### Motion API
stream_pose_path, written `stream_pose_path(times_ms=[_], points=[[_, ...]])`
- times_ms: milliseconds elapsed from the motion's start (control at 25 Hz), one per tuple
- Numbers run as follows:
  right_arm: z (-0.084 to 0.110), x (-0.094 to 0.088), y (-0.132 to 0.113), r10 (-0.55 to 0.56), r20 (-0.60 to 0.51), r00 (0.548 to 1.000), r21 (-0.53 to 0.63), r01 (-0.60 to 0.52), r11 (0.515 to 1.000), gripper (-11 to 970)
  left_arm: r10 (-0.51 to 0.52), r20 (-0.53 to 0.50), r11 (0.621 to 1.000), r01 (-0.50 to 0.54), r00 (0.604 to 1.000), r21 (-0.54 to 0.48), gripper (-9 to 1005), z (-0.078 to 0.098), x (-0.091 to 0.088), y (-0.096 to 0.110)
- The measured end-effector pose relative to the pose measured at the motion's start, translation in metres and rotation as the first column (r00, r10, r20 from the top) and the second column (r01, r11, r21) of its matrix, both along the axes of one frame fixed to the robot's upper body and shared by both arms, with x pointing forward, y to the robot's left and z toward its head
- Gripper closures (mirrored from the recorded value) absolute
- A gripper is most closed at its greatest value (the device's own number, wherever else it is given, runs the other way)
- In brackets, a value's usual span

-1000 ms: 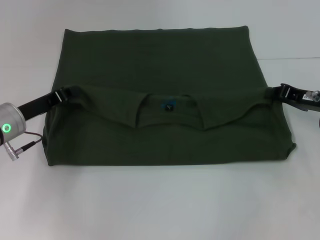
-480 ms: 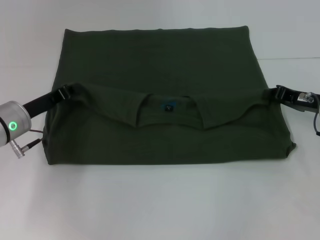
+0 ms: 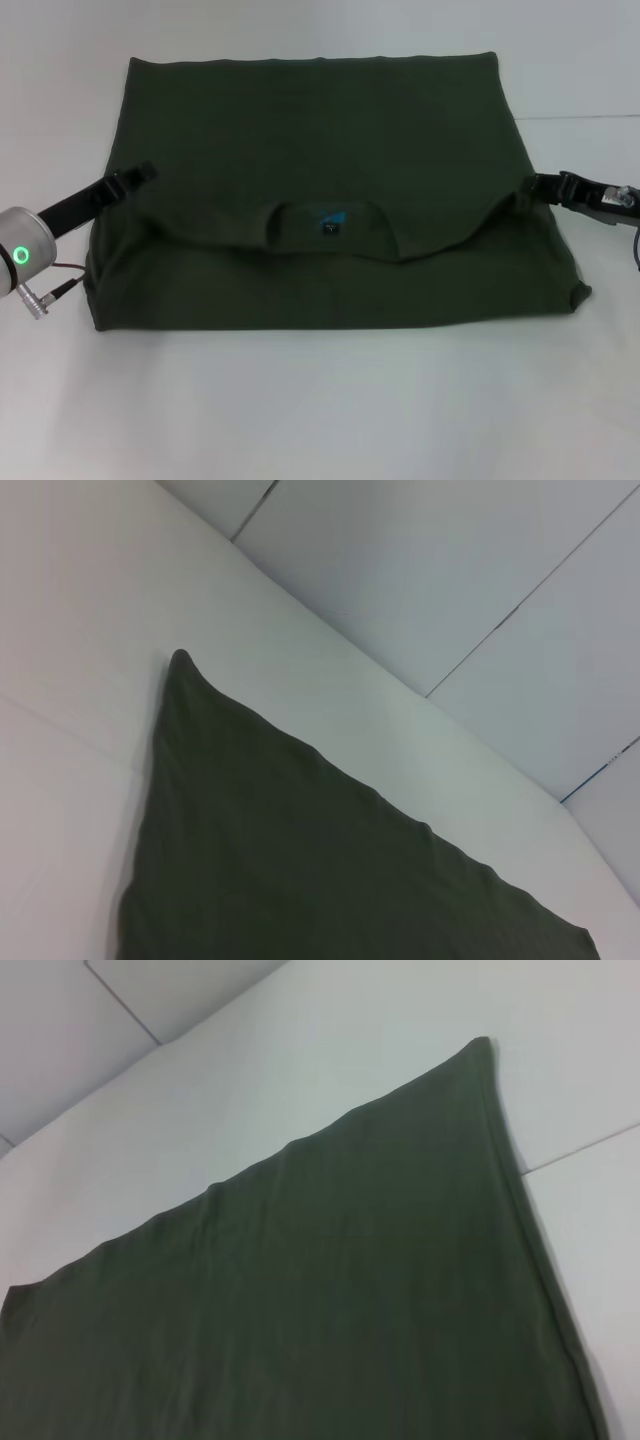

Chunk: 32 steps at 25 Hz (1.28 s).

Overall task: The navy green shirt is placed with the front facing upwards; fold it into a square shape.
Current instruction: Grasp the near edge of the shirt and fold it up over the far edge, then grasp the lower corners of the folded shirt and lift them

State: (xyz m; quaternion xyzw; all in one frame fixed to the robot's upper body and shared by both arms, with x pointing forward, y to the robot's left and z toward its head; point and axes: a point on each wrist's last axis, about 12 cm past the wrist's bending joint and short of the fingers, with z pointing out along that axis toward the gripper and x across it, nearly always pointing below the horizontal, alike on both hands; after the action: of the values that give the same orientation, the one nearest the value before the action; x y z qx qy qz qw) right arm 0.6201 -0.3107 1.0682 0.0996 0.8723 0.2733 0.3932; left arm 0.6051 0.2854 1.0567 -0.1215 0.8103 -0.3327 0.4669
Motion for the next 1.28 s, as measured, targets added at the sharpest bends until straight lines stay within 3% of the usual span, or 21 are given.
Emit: stream_pose_path(times_ms=[200, 400, 600, 680, 840, 1000, 1160, 1280], points=[[0.000, -0.001, -0.002, -0.009, 0.001, 1.000, 0.003, 0.009, 1.000, 589, 0.013, 0.002, 1.000, -0.013, 1.000, 0.005, 652, -0.001, 0.000, 0.002], [0.000, -0.006, -0.016, -0.064, 0.015, 0.998, 0.048, 0.063, 0.997, 354, 0.040, -0.002, 0.999, -0.040, 0.999, -0.029, 405, -0.004, -0.005, 0.006], [-0.001, -0.016, -0.036, -0.128, 0.025, 0.991, 0.099, 0.125, 0.987, 169, 0.033, 0.001, 0.998, -0.033, 0.999, -0.045, 334, -0.005, -0.010, 0.009], [-0.002, -0.020, -0.042, -0.147, 0.026, 0.989, 0.119, 0.143, 0.983, 102, -0.009, 0.028, 0.997, 0.011, 1.000, -0.074, 320, -0.002, -0.020, 0.016], [-0.004, -0.032, -0.053, -0.162, 0.024, 0.986, 0.166, 0.156, 0.974, 77, -0.086, 0.054, 0.991, 0.091, 0.995, -0.096, 318, 0.004, -0.031, 0.024], [-0.003, -0.045, -0.060, -0.110, 0.013, 0.994, 0.199, 0.106, 0.974, 83, -0.182, -0.050, 0.976, 0.175, 0.982, -0.131, 317, 0.012, -0.039, 0.040], [-0.005, -0.057, -0.066, -0.074, -0.003, 0.997, 0.220, 0.073, 0.973, 89, -0.284, -0.190, 0.959, 0.280, 0.940, -0.050, 316, 0.025, -0.043, 0.055], [-0.006, -0.063, -0.069, -0.064, -0.009, 0.998, 0.224, 0.064, 0.972, 91, -0.338, -0.229, 0.937, 0.350, 0.913, 0.011, 315, 0.036, -0.046, 0.064]])
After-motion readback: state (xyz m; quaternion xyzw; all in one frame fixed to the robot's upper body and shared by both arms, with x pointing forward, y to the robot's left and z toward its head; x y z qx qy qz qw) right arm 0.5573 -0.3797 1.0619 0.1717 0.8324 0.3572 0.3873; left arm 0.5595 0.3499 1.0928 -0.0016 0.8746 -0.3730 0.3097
